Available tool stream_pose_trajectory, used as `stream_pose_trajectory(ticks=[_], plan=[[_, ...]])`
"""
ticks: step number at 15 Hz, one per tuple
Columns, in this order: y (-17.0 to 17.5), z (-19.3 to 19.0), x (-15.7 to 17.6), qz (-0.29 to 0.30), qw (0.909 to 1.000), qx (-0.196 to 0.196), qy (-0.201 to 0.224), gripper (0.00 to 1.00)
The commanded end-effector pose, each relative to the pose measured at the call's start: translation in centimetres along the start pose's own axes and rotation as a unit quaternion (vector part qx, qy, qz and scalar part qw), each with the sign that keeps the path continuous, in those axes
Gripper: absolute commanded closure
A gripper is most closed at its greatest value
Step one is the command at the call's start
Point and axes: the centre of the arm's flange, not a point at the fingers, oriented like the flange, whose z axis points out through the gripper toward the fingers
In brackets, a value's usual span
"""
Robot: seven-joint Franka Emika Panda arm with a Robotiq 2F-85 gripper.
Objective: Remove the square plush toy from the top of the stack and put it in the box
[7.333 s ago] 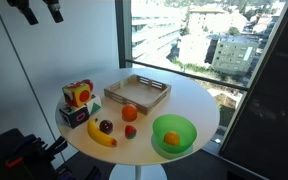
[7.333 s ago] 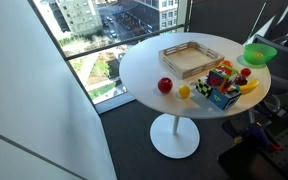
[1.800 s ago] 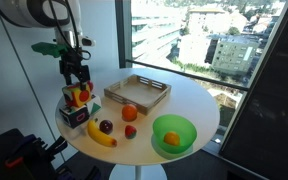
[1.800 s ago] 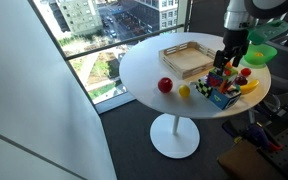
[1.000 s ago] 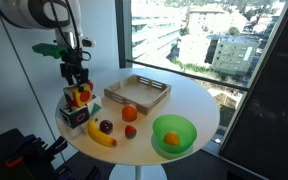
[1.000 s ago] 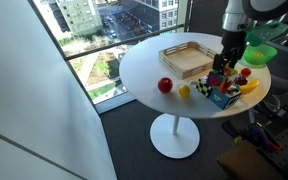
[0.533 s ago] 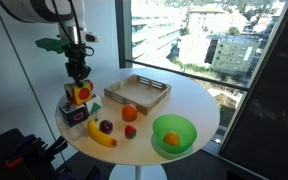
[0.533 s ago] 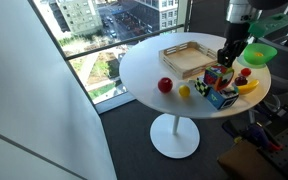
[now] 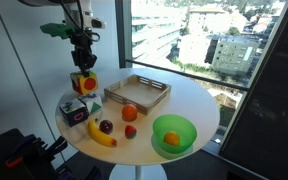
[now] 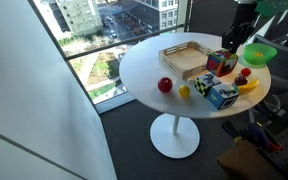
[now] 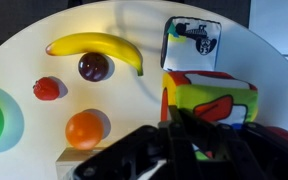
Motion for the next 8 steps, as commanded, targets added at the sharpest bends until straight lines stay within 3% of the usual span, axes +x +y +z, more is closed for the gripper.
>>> stream_pose_trajectory(ticks=[1, 8], plan=[[1.4, -2.6, 1.7, 0.025, 0.9996, 0.011, 0.008, 0.97], [4.3, -4.2, 6.2, 0.064, 0.9974, 0.020, 0.027, 0.97]])
